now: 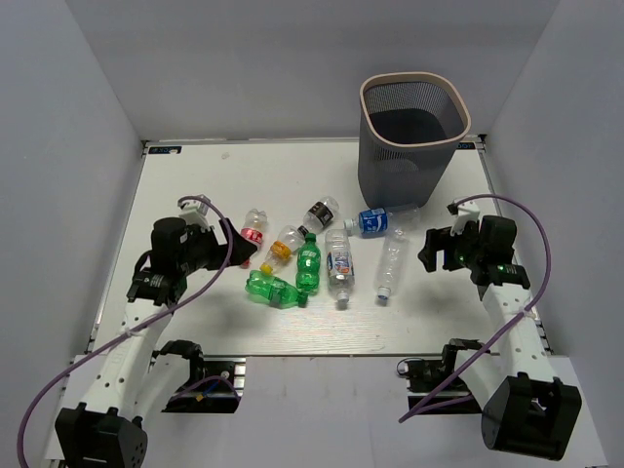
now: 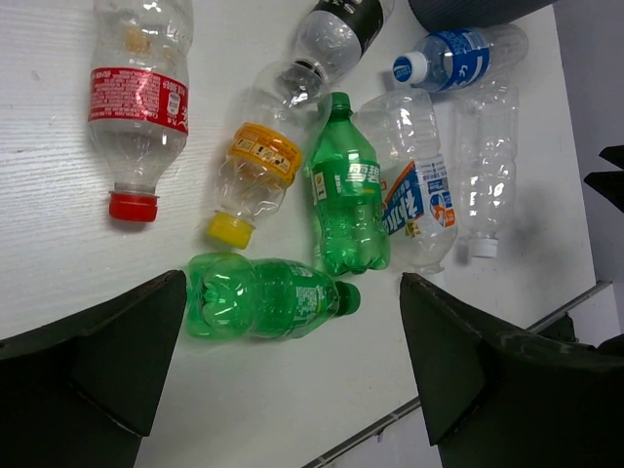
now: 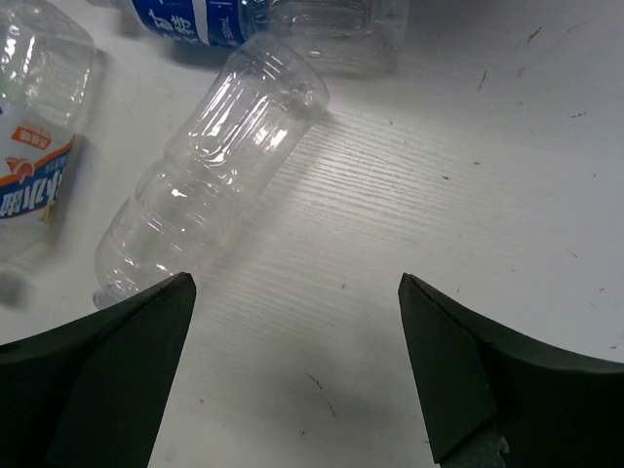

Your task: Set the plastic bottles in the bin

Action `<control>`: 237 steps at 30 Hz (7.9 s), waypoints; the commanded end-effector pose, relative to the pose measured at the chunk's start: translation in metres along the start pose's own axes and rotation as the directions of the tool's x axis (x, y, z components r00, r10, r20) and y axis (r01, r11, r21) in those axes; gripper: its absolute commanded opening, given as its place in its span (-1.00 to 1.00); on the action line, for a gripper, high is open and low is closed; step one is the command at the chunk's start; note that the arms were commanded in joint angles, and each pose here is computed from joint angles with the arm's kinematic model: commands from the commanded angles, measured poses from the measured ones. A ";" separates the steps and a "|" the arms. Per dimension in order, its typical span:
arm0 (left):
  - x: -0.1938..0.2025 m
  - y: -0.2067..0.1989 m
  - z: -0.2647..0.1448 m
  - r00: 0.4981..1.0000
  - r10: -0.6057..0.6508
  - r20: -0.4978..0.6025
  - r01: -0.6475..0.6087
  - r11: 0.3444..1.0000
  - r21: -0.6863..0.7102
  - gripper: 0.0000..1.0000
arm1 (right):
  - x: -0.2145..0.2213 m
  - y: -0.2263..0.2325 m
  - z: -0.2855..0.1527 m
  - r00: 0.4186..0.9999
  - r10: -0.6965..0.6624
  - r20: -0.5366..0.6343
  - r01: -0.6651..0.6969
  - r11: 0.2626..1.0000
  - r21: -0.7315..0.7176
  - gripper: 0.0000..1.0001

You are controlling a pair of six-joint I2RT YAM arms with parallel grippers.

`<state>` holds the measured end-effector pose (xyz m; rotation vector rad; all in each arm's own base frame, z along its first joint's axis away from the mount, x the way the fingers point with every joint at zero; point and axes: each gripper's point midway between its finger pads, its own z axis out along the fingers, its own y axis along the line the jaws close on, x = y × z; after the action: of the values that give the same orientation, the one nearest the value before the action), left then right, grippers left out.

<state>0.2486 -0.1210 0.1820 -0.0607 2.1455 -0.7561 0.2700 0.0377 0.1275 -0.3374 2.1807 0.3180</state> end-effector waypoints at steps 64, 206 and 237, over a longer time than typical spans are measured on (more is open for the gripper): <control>-0.052 0.078 0.098 0.984 0.130 -0.120 -0.161 0.940 -0.301 0.51 | 0.043 0.042 0.121 0.903 0.333 -0.273 -0.332 0.942 0.050 -0.11; -0.234 -0.365 0.198 0.866 -0.053 0.497 -0.246 0.820 0.517 1.00 | -0.034 0.060 0.067 0.885 -0.404 0.234 0.457 0.850 -0.262 0.56; 0.069 -0.170 0.122 0.884 0.407 -0.231 -0.384 0.913 0.139 1.00 | -0.012 0.028 0.154 0.843 -0.536 0.034 0.521 0.801 -0.297 0.49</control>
<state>0.2559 -0.3397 0.1716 0.5871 2.2544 -0.6680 0.3748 0.1128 0.0460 -1.0621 2.0099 0.3286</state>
